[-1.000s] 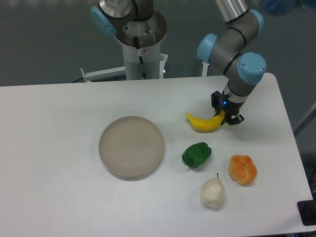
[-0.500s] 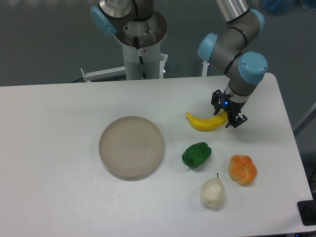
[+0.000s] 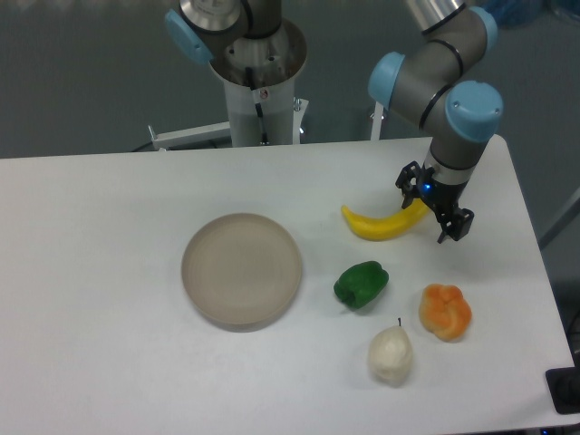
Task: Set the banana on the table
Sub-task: 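Open the gripper, release the banana, and raise the gripper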
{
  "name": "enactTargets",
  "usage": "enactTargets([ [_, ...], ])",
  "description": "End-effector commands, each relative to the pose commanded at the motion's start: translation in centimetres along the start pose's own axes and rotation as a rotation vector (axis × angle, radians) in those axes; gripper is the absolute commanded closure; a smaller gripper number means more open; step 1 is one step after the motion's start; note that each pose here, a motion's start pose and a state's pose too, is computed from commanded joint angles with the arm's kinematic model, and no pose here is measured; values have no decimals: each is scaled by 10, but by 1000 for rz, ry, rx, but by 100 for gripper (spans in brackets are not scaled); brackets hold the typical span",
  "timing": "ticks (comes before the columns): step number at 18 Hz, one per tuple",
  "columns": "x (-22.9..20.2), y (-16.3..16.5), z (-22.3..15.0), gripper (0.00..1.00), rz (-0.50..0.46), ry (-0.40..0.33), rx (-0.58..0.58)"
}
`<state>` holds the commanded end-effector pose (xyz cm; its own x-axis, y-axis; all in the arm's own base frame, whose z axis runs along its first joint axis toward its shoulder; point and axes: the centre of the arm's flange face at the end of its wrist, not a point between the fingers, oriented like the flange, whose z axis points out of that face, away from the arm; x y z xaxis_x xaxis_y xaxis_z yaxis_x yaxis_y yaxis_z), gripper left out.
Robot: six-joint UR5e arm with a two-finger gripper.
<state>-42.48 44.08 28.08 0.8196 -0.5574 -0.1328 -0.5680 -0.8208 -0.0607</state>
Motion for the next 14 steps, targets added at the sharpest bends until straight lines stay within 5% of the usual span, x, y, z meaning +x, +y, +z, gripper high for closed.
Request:
enactTargets([
  [14,-64,-85,-45,0,-125,-170,28],
])
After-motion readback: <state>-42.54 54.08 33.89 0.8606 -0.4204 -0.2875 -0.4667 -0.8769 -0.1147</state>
